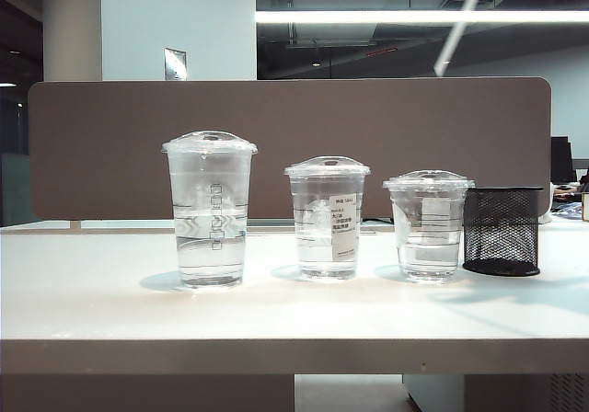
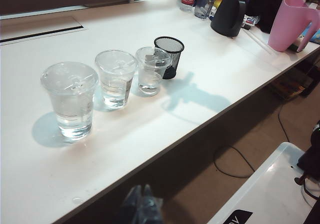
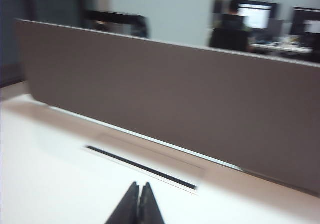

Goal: Pick up the straw and insert it into the large coffee cup.

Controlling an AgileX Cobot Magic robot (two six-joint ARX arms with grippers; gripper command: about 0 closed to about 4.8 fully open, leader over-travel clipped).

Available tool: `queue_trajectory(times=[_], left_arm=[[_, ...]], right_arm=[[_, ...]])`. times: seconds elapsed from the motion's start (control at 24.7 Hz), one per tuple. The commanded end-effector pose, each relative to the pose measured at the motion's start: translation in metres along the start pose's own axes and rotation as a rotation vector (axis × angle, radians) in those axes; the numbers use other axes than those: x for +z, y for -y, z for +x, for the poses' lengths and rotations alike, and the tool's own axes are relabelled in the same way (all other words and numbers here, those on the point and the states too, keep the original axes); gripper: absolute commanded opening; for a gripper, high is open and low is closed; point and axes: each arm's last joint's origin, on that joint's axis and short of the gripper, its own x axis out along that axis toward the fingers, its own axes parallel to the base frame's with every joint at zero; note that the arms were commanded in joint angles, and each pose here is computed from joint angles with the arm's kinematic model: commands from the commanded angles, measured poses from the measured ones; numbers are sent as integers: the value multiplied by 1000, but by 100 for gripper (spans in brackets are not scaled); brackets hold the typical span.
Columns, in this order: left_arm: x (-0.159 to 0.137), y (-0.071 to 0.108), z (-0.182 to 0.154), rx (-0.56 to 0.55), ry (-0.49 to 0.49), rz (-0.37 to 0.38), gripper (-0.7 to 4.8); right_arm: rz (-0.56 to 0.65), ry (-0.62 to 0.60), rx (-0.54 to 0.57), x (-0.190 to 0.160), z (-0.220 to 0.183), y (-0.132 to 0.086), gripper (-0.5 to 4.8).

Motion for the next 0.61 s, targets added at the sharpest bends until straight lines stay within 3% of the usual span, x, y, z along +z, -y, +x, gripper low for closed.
queue_trajectory(times=[0.04, 0.2, 0.49, 0.61], left_arm=[[2, 0, 0, -3, 14, 9, -2], [2, 0, 0, -2, 13, 9, -2], [2, 0, 0, -2, 13, 8, -2], [2, 0, 0, -3, 13, 9, -2]], right_arm=[[24, -50, 89, 30, 5, -15, 8], [20, 10, 260, 60, 32, -53, 8], [39, -78, 413, 34, 76, -105, 8], [40, -129, 428, 19, 89, -122, 8]])
